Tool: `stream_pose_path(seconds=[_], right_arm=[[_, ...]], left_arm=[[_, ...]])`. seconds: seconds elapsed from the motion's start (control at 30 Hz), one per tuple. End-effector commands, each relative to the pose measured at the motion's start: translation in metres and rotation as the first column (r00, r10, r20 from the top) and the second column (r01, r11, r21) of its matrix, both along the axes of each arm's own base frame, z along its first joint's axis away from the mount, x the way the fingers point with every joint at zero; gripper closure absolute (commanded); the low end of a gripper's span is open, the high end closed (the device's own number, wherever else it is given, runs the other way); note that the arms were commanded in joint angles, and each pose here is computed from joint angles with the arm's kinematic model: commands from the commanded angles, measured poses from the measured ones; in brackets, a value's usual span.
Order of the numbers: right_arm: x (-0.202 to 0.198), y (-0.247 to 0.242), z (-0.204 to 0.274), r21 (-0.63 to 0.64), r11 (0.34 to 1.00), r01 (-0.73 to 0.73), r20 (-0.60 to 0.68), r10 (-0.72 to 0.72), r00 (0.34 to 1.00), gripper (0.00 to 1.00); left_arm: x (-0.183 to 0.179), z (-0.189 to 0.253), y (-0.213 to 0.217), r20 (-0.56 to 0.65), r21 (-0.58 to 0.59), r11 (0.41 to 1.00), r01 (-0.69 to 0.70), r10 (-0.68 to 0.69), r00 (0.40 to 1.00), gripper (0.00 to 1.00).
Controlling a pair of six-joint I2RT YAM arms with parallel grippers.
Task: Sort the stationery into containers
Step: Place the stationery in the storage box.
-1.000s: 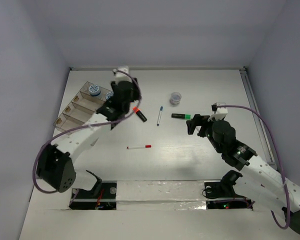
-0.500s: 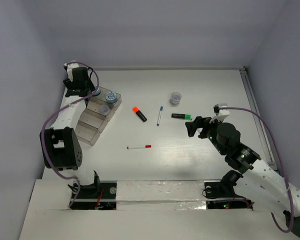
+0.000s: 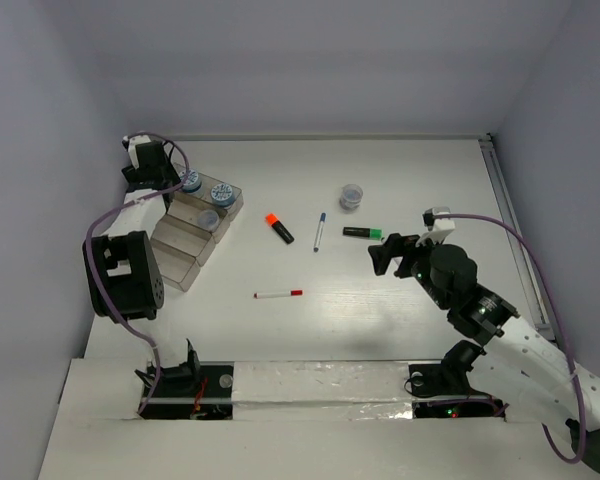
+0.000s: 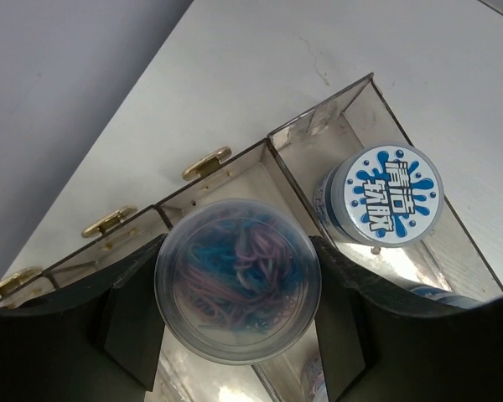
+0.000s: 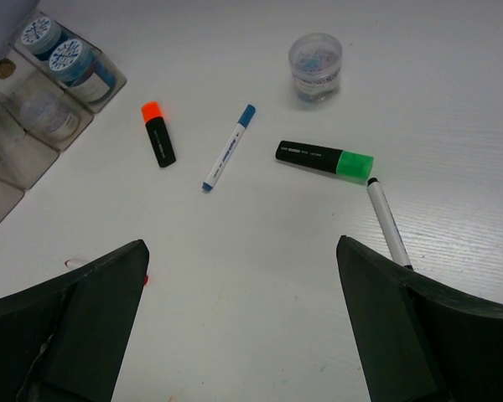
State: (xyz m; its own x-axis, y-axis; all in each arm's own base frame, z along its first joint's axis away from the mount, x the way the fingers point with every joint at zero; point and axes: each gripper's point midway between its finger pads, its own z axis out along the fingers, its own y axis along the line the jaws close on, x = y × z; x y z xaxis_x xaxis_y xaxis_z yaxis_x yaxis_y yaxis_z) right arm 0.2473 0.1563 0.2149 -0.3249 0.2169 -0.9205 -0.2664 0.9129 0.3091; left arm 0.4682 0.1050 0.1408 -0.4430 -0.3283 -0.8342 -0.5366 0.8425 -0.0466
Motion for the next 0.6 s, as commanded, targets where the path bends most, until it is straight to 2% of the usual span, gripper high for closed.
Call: stream_pose_path(seconds=[0.0,0.57], right_arm=[[0.004,0.003,0.009,0.017,1.000,-0.007,0.040,0.006,0.999,0.00],[0.007,0.004,0.007,0.015,1.000,0.003,0.037,-0.003,0.999,0.00]], left_arm=[[0.018,0.013,0.000,0.068,0.025,0.999,0.027,-0.029,0.997,0.62],[0.024,-0.014,0.007,0.008,0.054,0.998,0.021,-0.022,1.000,0.52]])
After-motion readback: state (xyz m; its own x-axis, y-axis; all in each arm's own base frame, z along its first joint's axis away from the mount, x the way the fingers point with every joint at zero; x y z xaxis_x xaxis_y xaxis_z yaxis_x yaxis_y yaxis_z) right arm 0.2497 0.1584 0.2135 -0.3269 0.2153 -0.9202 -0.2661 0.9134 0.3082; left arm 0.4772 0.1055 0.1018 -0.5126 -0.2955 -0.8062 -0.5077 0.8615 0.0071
